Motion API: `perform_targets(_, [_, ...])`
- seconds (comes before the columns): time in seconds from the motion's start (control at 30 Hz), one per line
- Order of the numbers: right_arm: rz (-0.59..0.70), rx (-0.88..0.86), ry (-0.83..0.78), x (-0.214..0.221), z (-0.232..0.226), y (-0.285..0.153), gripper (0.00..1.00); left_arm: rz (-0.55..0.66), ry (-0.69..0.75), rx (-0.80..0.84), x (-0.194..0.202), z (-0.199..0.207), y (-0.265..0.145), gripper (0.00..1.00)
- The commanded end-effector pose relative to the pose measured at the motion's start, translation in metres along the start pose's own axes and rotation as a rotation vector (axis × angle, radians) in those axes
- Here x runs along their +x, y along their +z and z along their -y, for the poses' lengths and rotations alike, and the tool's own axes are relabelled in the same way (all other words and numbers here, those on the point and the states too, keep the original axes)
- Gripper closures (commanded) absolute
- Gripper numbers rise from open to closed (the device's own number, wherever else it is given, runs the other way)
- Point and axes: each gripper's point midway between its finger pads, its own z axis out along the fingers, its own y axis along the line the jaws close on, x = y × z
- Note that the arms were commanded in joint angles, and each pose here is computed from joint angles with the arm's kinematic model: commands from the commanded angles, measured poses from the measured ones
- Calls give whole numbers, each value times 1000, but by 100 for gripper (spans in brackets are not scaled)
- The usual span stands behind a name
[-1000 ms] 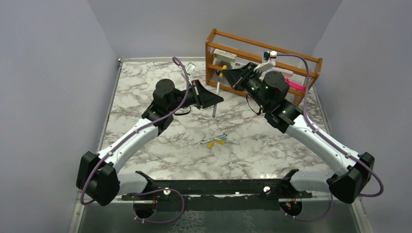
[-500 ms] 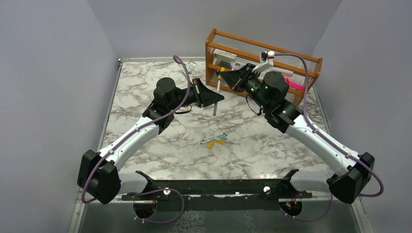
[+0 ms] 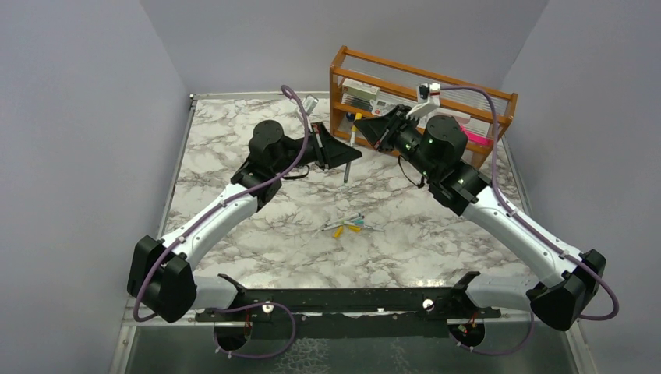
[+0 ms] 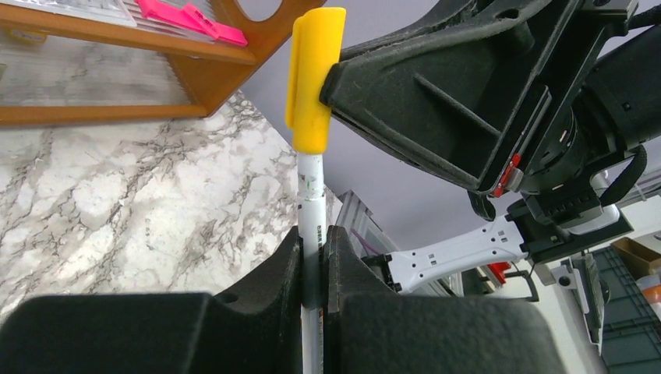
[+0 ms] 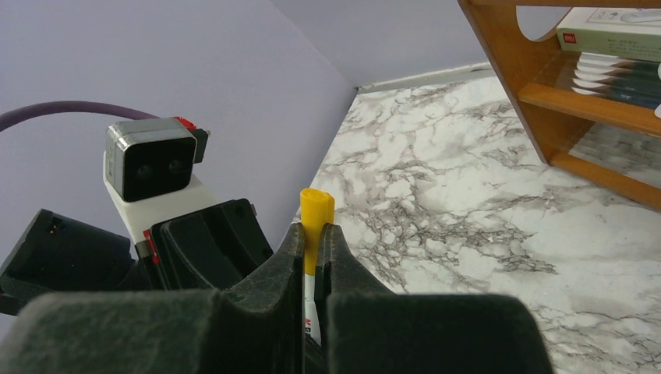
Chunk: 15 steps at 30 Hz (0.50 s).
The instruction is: Insert the pens into the pen caps
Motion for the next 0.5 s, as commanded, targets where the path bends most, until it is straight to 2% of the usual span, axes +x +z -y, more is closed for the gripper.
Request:
perform_targets(0.0, [-79, -31, -26, 10, -5, -7, 99, 21, 95, 57, -17, 17, 8, 100])
perform_targets(0.33, [-230, -64, -104, 38, -3, -18, 99, 23, 197, 97, -37, 26, 23, 100])
perform_targets(0.47, [-238, -83, -111, 41, -4, -27, 99, 28, 235, 107, -44, 28, 27, 100])
